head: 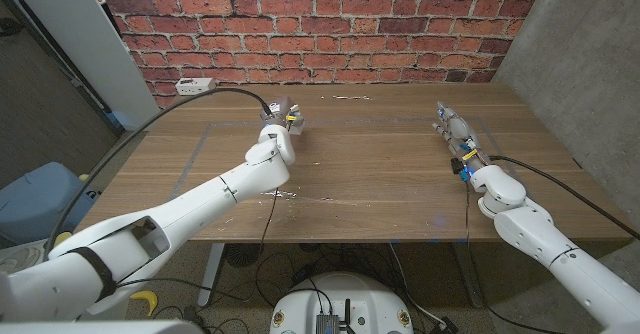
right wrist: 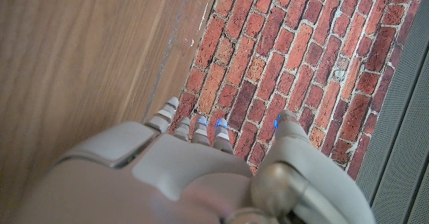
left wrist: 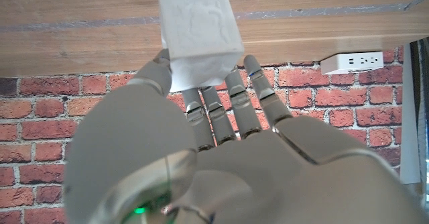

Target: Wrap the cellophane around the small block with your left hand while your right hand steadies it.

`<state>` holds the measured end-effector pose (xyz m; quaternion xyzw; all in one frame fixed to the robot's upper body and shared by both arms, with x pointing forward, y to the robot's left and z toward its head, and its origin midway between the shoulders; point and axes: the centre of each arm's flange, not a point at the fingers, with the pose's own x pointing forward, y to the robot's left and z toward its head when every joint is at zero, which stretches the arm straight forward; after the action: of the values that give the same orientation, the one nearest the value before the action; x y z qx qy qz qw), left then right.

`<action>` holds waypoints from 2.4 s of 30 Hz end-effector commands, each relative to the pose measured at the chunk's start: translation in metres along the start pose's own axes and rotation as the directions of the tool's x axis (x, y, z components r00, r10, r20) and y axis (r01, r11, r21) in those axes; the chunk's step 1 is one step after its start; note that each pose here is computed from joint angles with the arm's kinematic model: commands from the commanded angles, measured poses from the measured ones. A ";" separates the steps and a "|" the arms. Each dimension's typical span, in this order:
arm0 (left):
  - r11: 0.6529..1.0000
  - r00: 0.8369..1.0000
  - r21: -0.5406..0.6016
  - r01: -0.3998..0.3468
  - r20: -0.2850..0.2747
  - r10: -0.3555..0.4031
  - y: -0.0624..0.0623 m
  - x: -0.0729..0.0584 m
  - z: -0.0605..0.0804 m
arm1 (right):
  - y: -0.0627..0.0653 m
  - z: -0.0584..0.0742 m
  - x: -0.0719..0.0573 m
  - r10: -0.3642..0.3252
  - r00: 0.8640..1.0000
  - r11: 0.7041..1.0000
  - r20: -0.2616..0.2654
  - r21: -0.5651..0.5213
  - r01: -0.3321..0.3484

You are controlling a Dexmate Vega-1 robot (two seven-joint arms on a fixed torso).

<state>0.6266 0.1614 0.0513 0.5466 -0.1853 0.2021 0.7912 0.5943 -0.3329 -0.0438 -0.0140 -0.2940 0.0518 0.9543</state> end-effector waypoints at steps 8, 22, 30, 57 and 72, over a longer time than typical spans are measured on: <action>0.999 0.999 -0.020 0.040 -0.012 -0.040 -0.018 -0.019 0.031 | -0.024 0.005 -0.009 0.039 0.999 0.999 -0.029 -0.021 -0.040; 0.996 0.997 -0.063 0.061 -0.052 -0.064 -0.034 -0.034 0.049 | -0.040 0.007 -0.010 0.090 0.994 0.995 -0.056 -0.033 -0.092; 0.990 0.994 -0.106 0.091 -0.049 -0.096 -0.046 -0.034 0.060 | -0.047 0.006 -0.013 0.101 0.993 0.994 -0.064 -0.034 -0.104; 0.965 0.959 -0.107 0.241 -0.128 -0.253 -0.058 -0.023 0.090 | -0.065 0.001 -0.030 0.069 0.996 0.997 -0.060 -0.020 -0.070; 0.962 0.950 -0.066 0.266 -0.149 -0.273 -0.053 -0.027 0.086 | -0.063 0.000 -0.021 0.080 0.996 0.997 -0.051 -0.016 -0.081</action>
<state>0.6301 0.0576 0.0265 0.5234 -0.0629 0.1339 0.8391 0.5774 -0.3995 -0.0527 -0.0362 -0.2684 0.0835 0.9590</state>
